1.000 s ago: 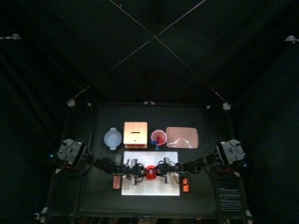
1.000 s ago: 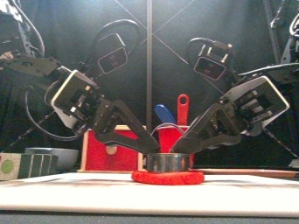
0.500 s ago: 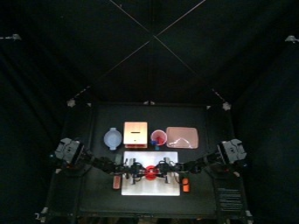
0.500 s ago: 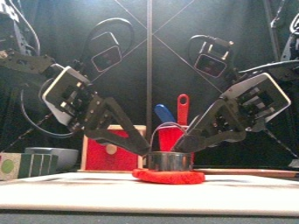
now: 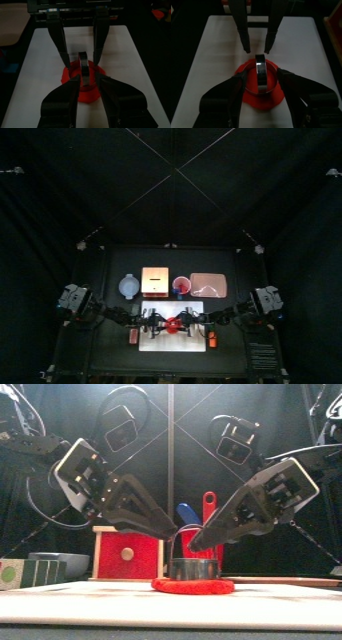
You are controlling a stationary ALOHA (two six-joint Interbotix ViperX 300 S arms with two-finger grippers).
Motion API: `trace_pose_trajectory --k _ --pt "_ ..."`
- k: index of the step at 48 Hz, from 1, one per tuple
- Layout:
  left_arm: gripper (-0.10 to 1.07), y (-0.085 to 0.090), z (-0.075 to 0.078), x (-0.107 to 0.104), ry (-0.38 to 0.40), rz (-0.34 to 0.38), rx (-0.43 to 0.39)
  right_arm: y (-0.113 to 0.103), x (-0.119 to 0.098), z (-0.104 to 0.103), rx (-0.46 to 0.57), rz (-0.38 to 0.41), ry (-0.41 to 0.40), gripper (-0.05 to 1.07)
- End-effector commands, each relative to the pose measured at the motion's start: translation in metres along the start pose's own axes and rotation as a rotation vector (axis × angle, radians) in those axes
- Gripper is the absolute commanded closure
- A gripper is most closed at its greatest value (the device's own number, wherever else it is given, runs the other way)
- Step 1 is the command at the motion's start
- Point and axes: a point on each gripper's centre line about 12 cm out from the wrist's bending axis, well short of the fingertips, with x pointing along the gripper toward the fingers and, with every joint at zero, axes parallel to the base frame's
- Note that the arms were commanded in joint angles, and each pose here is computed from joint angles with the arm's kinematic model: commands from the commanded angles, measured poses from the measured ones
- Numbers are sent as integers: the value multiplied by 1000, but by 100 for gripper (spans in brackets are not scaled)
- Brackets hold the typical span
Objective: Remove excess dough
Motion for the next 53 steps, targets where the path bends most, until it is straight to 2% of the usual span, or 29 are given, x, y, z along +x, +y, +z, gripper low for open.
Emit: trace_pose_trajectory --k 1,5,16,23,27,34,47,53 --pt "27 0 18 -5 -56 -3 -3 -5 -6 24 10 -8 -72 12" --pt "27 2 23 -8 -71 -6 13 -8 -8 26 11 -12 -68 9" --pt "27 11 37 -11 -71 5 72 -10 -18 28 4 0 -26 8" --pt "27 21 44 -5 10 6 19 -6 -30 29 -17 24 -18 9" --pt "27 24 47 3 96 -16 -9 -6 -39 25 -9 27 5 9" --pt "27 27 51 13 209 -64 -11 -8 -43 17 17 19 47 9" --pt "21 22 57 24 286 -118 47 -7 -35 -4 31 10 117 11" --pt "16 26 61 26 284 -112 39 -5 -31 -10 28 12 129 21"
